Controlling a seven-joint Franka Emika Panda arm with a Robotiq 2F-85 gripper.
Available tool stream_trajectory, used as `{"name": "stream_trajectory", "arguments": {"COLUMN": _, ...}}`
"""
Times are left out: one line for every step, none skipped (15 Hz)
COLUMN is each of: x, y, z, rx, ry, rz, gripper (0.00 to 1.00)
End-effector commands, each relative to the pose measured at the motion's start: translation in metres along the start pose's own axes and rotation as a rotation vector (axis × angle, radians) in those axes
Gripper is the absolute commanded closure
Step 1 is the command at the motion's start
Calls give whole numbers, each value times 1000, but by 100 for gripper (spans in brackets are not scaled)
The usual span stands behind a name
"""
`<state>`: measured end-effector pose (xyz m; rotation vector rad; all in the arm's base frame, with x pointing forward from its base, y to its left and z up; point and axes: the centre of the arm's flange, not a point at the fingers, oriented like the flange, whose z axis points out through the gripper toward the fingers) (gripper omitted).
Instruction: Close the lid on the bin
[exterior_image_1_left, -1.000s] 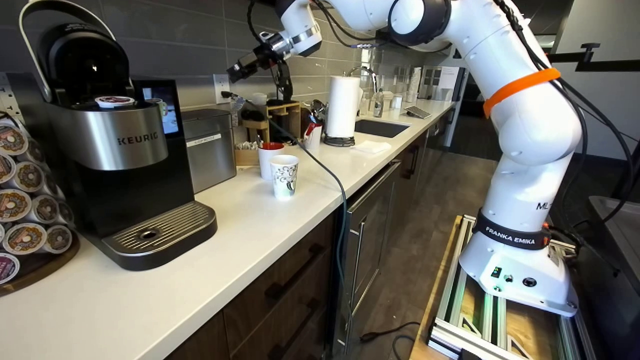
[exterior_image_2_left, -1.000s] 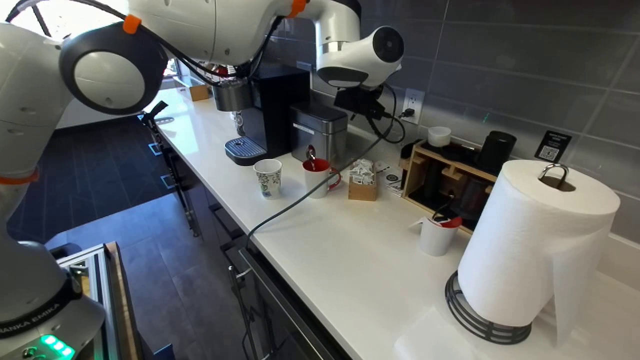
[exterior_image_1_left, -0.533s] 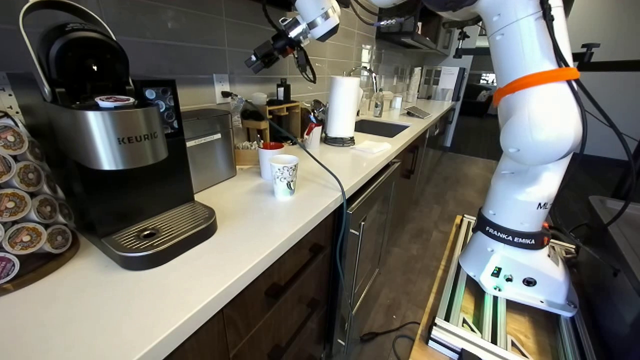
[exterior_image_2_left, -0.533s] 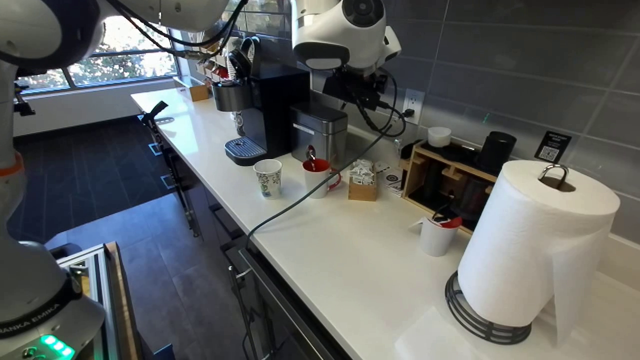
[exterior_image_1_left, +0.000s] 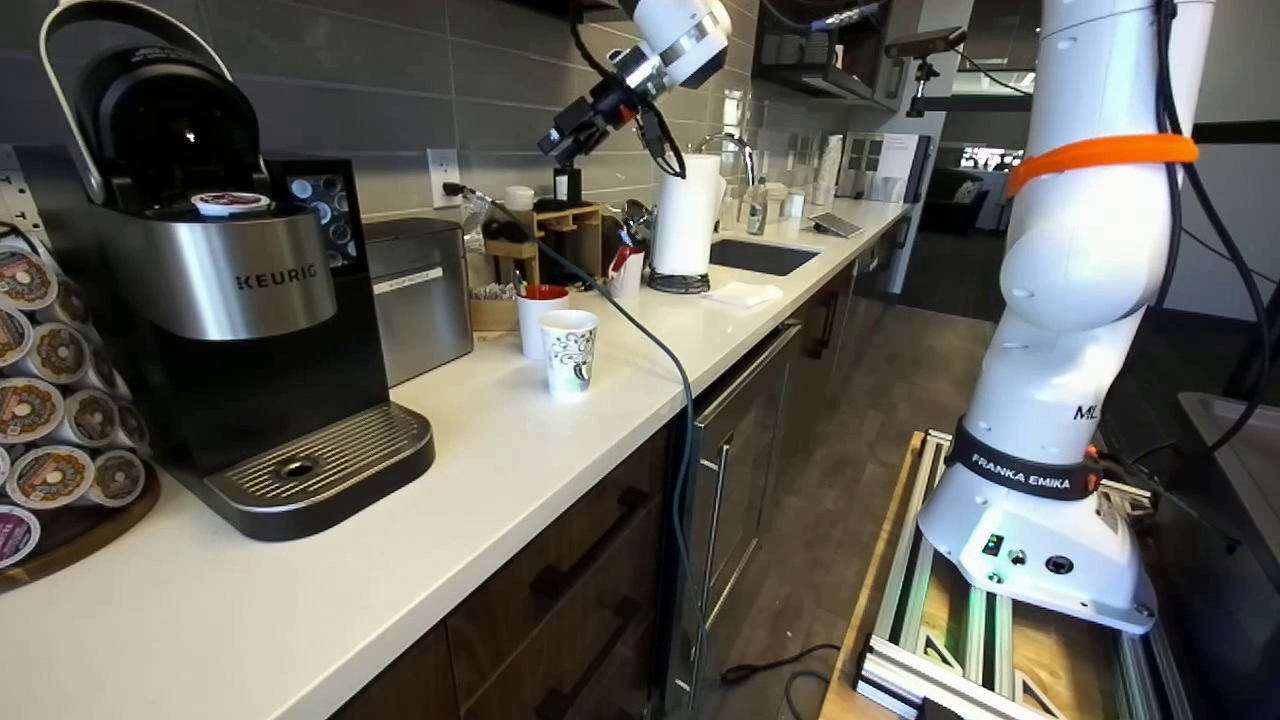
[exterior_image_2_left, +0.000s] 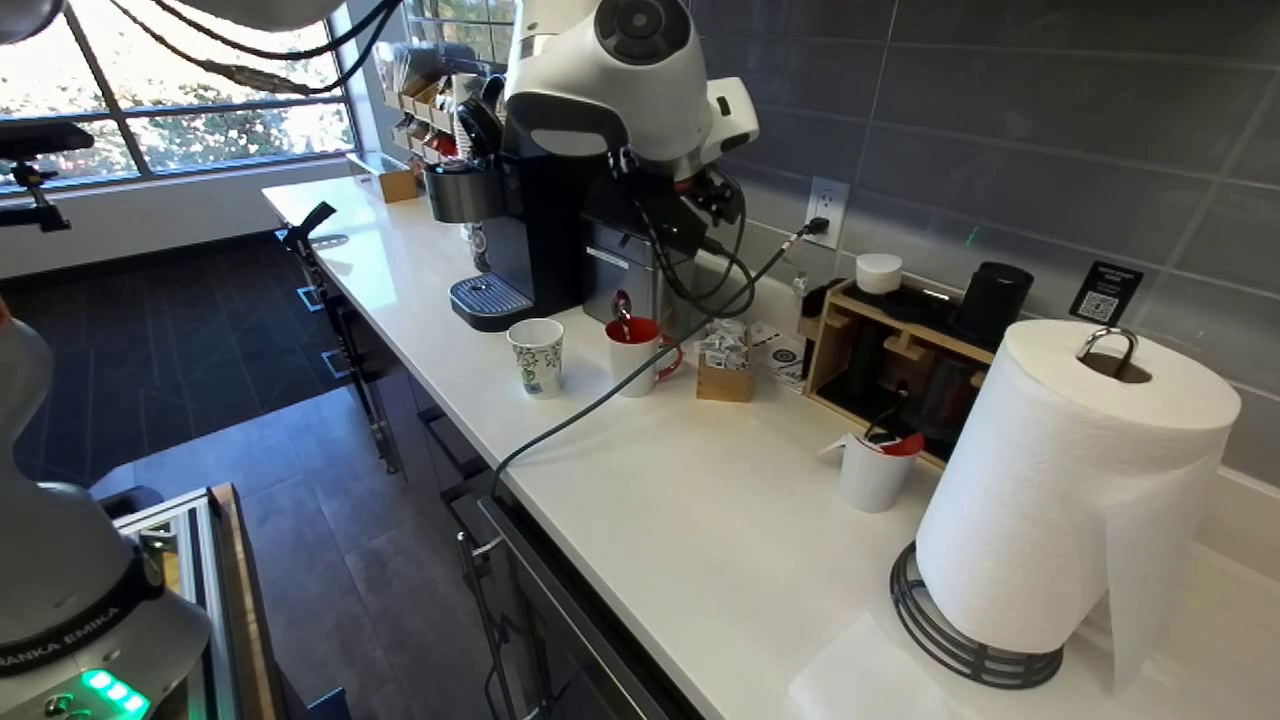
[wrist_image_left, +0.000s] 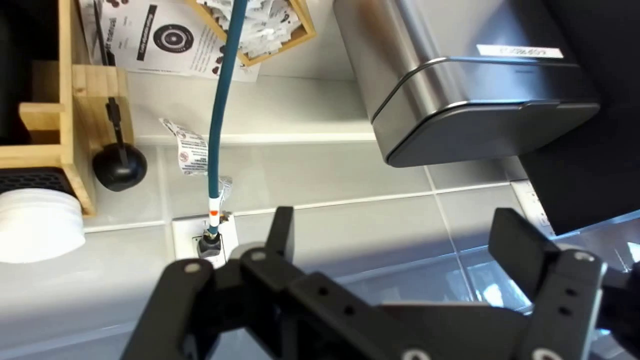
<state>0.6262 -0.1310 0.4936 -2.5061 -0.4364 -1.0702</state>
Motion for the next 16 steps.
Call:
{"name": "stream_trajectory", "arguments": {"x": -57, "y": -45, "z": -50, "rx": -44, "ry": 39, "rz": 43, "gripper": 0}}
{"name": "stream_trajectory", "arguments": {"x": -65, "y": -49, "z": -61, "rx": -62, "ry": 52, "rz": 67, "gripper": 0}}
{"name": "stream_trajectory", "arguments": {"x": -73, "y": -54, "z": -73, "rx": -75, "ry": 62, "rz": 92, "gripper": 0}}
{"name": "stream_trajectory", "arguments": {"x": -82, "y": -58, "z": -87, "rx": -89, "ry": 76, "rz": 117, "gripper": 0}}
{"name": "stream_trajectory", "arguments": {"x": -91, "y": -63, "z": -100, "rx": -99, "ry": 90, "rz": 138, "gripper": 0}}
{"name": "stream_trajectory", "arguments": {"x": -101, "y": -67, "z": -114, "rx": -121, "ry": 114, "rz": 160, "gripper": 0}}
{"name": "stream_trajectory", "arguments": {"x": -112, "y": -73, "z": -128, "rx": -136, "ry": 146, "rz": 181, "gripper": 0}}
{"name": "stream_trajectory", "arguments": {"x": -122, "y": -78, "z": -143, "rx": -154, "ry": 177, "rz": 196, "gripper": 0}}
{"name": "stream_trajectory", "arguments": {"x": -135, "y": -82, "z": -160, "rx": -173, "ry": 233, "rz": 220, "gripper": 0}}
{"name": "stream_trajectory", "arguments": {"x": -147, "y": -83, "z": -177, "rx": -178, "ry": 293, "rz": 250, "gripper": 0}}
{"name": "stream_trajectory", "arguments": {"x": -159, "y": -81, "z": -196, "rx": -191, "ry": 342, "rz": 276, "gripper": 0}}
{"name": "stream_trajectory", "arguments": {"x": -174, "y": -75, "z": -213, "rx": -198, "ry": 395, "rz": 290, "gripper": 0}}
{"name": "stream_trajectory", "arguments": {"x": -135, "y": -62, "z": -178, "rx": -182, "ry": 305, "rz": 273, "gripper": 0}}
{"name": "stream_trajectory", "arguments": {"x": -147, "y": -63, "z": -195, "rx": -191, "ry": 348, "rz": 285, "gripper": 0}}
{"name": "stream_trajectory", "arguments": {"x": -156, "y": -64, "z": -205, "rx": -196, "ry": 372, "rz": 292, "gripper": 0}}
{"name": "stream_trajectory", "arguments": {"x": -160, "y": -67, "z": -211, "rx": -196, "ry": 386, "rz": 296, "gripper": 0}}
